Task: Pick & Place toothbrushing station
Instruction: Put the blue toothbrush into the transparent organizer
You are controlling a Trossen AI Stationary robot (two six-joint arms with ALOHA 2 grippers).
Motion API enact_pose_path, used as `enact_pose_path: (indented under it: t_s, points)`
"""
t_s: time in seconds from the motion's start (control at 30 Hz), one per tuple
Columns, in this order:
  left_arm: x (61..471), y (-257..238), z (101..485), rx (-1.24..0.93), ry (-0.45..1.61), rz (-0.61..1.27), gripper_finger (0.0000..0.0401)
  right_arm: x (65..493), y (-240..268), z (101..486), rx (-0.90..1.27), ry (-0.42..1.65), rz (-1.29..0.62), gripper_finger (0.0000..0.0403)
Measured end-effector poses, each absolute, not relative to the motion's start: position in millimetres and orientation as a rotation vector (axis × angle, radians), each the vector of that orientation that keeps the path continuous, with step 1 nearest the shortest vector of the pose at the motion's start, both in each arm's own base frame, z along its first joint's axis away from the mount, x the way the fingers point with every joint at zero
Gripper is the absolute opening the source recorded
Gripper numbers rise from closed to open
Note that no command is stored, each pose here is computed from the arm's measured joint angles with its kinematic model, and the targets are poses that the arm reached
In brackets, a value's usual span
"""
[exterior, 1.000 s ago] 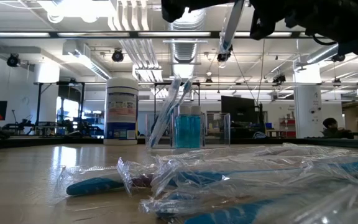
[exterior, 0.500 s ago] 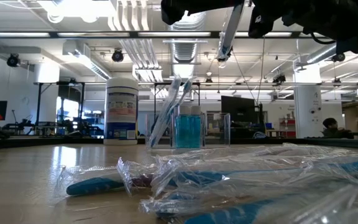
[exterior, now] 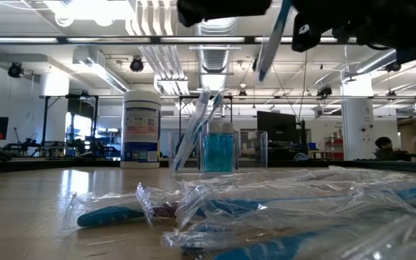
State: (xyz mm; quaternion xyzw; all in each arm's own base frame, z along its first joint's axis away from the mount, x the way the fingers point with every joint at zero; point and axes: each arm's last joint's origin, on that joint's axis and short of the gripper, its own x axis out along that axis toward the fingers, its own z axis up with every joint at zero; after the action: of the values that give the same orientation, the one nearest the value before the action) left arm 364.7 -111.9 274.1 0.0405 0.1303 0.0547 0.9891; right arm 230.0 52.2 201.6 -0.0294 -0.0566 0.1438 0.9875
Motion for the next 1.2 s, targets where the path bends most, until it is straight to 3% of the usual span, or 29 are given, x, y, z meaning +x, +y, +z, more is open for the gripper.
enact_pose_path:
  t_s: [0.13,0.27,0.5,0.73,1.2]
  points:
    - [344.5,-120.7,285.9,0.108,0.323,0.092,0.01,232.5,42.6,207.7,-0.073,-0.024,0.2,0.0013]
    - [321.2,-129.9,293.9,0.093,0.309,0.156,0.0095,237.7,25.8,218.8,-0.101,0.072,0.094,0.0013]
    - [281.1,-134.1,271.5,0.037,0.247,0.178,0.0009,244.1,-20.4,225.7,-0.077,0.099,0.017,0.0012]
    - [256.2,-128.1,248.1,-0.044,0.131,0.148,0.0007,248.7,-60.5,206.0,-0.008,0.15,-0.074,0.0012]
    - [251.6,-128.9,243.1,-0.063,0.124,0.119,0.0015,269.2,-72.6,146.7,0.171,0.172,-0.182,0.0011]
